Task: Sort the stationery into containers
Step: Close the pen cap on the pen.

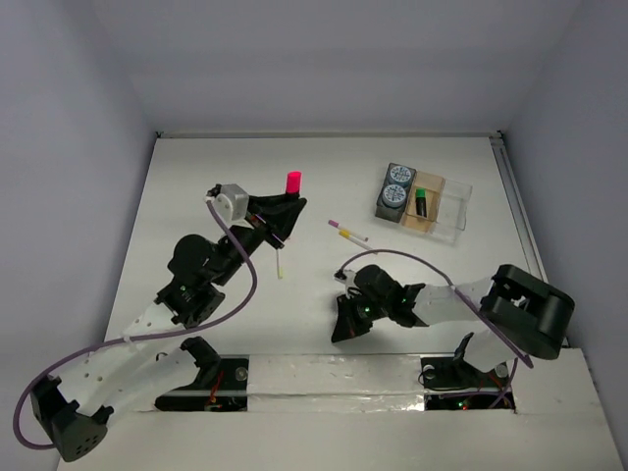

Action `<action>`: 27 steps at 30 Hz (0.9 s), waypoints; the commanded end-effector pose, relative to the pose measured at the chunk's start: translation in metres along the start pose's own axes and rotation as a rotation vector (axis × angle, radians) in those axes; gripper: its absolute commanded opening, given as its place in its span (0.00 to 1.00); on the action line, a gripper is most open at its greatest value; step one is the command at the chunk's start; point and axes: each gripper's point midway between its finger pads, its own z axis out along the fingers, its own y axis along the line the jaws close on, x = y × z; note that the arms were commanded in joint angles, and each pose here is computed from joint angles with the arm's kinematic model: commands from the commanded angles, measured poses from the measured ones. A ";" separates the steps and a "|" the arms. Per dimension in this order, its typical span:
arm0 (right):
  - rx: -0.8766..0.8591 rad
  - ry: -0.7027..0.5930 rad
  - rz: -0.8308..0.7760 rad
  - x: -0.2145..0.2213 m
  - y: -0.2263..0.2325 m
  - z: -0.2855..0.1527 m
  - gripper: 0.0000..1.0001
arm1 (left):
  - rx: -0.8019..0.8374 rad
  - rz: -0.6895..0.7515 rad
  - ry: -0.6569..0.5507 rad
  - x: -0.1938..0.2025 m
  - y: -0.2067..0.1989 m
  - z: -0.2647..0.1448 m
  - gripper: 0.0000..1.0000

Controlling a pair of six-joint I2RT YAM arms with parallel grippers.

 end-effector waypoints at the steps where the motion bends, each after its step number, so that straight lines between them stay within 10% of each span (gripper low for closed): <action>1: 0.044 0.010 -0.089 -0.009 0.009 -0.020 0.00 | 0.028 0.013 -0.182 -0.052 -0.010 0.002 0.00; 13: 0.023 -0.451 -0.225 -0.092 0.063 -0.094 0.01 | 0.070 -0.040 -0.152 -0.034 -0.015 0.004 0.00; 21: 0.045 -0.877 -0.446 -0.158 0.122 -0.217 0.58 | 0.143 -0.159 -0.060 0.015 -0.024 -0.012 0.00; 27: -0.025 -0.967 -0.560 -0.187 0.164 -0.252 0.74 | 0.201 -0.225 -0.003 0.046 -0.032 -0.023 0.00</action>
